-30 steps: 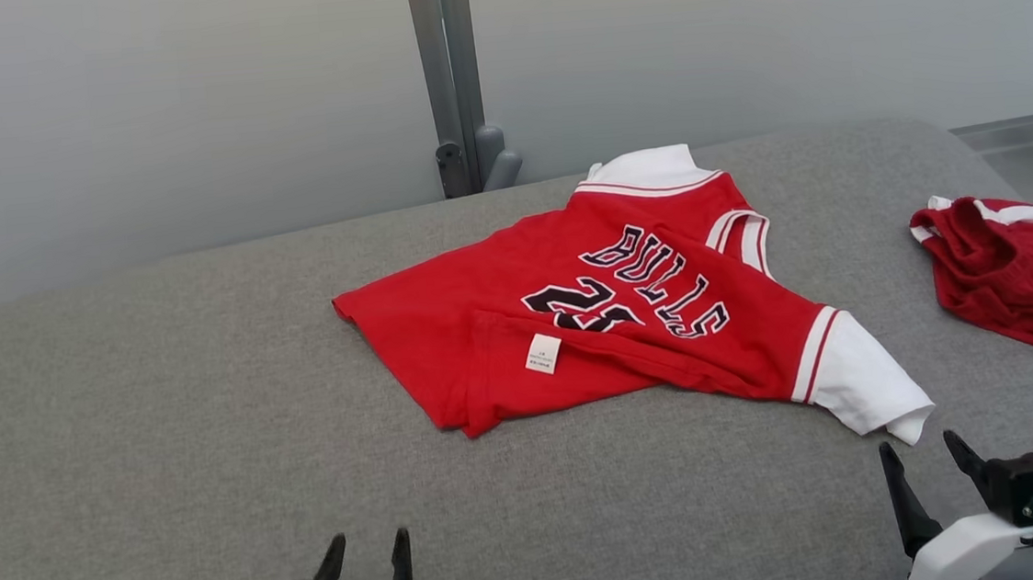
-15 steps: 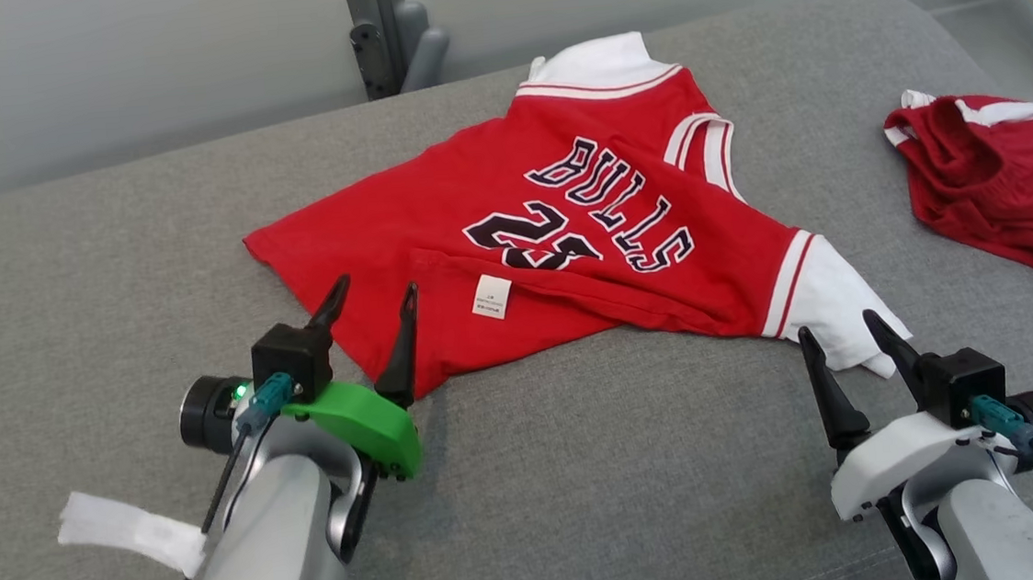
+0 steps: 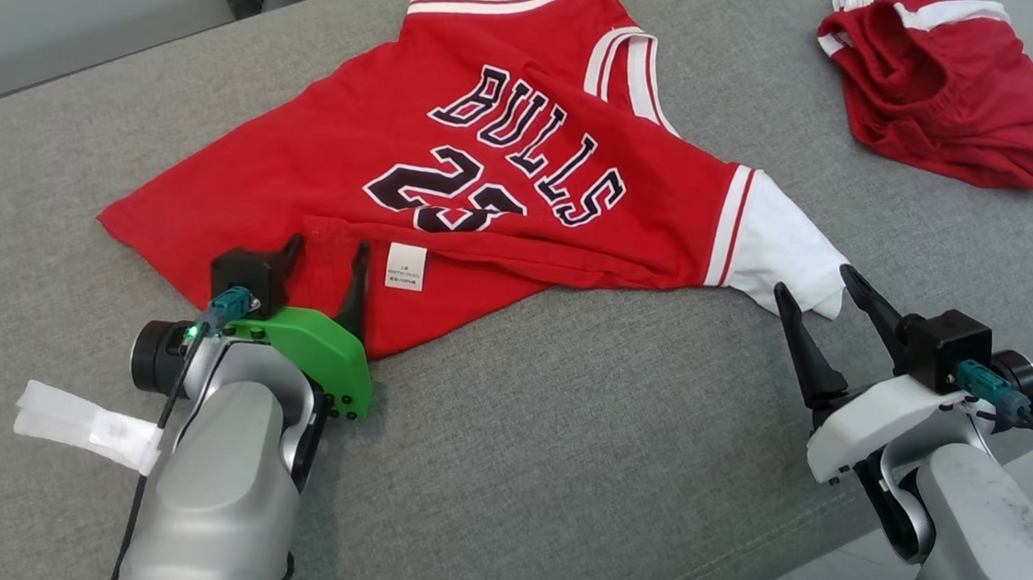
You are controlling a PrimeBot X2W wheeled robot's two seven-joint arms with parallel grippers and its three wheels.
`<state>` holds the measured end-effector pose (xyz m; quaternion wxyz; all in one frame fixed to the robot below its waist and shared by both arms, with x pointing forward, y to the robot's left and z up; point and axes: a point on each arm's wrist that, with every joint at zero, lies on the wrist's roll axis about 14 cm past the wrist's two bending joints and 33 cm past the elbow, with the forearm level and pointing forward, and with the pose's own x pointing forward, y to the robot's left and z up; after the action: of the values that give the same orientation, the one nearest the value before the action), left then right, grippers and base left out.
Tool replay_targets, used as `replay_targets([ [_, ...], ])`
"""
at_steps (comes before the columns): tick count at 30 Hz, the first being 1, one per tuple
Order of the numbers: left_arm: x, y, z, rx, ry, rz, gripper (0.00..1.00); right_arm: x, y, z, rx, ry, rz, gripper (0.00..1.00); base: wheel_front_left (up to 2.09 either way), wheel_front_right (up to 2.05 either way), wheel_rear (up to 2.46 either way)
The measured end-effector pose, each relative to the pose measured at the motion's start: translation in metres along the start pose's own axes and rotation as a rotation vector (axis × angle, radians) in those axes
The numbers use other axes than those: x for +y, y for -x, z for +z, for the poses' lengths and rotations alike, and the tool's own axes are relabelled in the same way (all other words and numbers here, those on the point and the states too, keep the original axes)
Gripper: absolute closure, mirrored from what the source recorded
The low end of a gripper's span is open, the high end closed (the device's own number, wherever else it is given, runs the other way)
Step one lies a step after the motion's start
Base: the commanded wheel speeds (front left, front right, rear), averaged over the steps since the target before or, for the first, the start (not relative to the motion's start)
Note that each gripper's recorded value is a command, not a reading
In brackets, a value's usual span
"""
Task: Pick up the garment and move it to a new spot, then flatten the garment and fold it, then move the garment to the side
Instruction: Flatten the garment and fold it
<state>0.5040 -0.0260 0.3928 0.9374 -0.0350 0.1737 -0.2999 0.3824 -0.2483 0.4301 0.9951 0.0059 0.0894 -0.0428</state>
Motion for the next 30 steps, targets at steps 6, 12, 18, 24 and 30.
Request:
replay_targets([
  [6,0.008,-0.011,-0.012,0.028,0.015,0.001,0.00,-0.008,-0.003,-0.006,0.021,0.007,-0.025,0.00,0.00,0.00,0.00],
  [12,0.003,-0.011,-0.009,0.015,0.025,-0.017,0.00,-0.005,-0.007,-0.006,0.021,0.005,-0.017,0.00,0.00,0.00,0.00],
  [18,-0.001,-0.012,0.001,-0.016,0.021,-0.035,0.00,-0.003,-0.007,-0.007,0.022,0.003,-0.015,0.00,0.00,0.00,0.00],
  [24,-0.003,-0.009,-0.003,-0.012,0.022,-0.039,1.00,-0.005,-0.006,-0.008,0.026,0.001,-0.021,0.00,0.00,0.00,0.00],
  [30,-0.002,-0.008,0.015,-0.068,0.022,-0.040,1.00,-0.007,-0.005,-0.005,0.016,-0.012,-0.032,0.00,0.00,0.00,0.00],
])
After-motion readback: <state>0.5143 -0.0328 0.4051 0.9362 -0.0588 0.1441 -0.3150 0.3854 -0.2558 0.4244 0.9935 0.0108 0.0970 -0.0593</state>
